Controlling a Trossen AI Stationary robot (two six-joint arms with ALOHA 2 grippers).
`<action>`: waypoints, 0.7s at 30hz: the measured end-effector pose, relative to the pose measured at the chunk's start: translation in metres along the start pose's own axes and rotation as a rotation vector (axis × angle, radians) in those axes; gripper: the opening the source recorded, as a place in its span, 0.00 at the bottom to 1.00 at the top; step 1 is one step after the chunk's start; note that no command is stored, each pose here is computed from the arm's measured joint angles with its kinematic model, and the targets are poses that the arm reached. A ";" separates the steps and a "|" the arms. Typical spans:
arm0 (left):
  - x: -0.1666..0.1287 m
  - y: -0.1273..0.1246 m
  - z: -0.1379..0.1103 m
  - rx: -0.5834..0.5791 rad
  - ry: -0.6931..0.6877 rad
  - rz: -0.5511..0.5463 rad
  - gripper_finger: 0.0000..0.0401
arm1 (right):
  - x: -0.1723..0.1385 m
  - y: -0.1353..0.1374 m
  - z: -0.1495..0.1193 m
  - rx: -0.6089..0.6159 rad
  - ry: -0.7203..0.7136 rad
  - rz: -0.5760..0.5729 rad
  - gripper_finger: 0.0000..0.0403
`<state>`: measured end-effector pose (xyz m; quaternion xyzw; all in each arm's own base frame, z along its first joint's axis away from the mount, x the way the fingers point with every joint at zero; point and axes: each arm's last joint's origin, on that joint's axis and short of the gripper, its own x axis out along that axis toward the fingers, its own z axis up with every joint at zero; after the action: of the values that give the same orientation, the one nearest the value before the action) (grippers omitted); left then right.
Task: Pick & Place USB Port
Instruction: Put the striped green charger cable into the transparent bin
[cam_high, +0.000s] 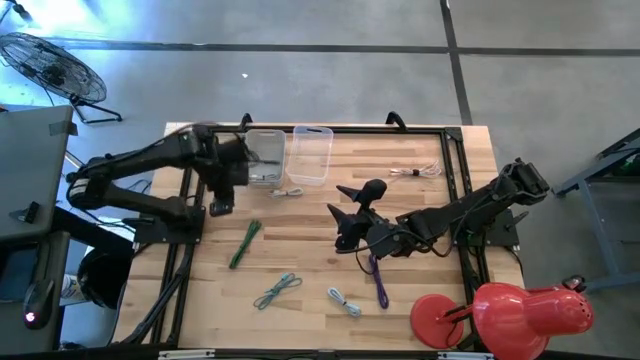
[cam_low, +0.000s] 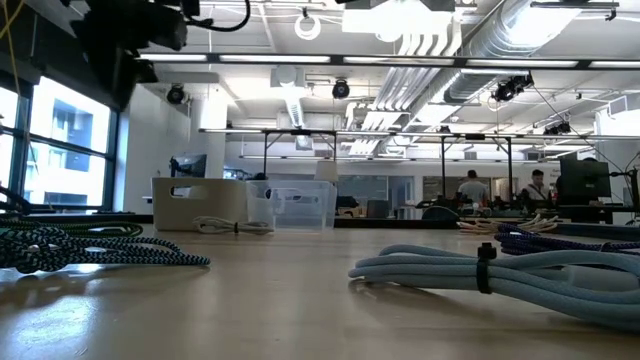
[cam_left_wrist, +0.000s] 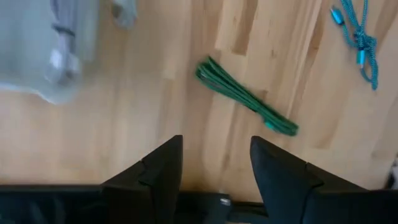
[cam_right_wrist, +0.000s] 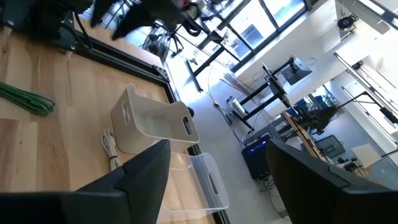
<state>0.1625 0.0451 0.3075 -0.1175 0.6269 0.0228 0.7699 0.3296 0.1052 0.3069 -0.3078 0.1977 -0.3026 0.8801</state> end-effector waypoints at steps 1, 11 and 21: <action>0.003 -0.006 0.000 -0.027 0.013 0.002 0.46 | 0.000 0.000 0.000 0.000 0.000 0.001 0.64; 0.045 -0.057 -0.012 -0.181 0.082 0.037 0.46 | 0.000 0.002 -0.001 -0.025 -0.016 0.066 0.64; 0.101 -0.085 -0.014 -0.343 0.043 0.030 0.46 | 0.000 0.004 -0.004 -0.059 -0.008 0.096 0.64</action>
<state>0.1858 -0.0516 0.2197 -0.2382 0.6317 0.1383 0.7246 0.3294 0.1061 0.3013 -0.3250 0.2174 -0.2530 0.8849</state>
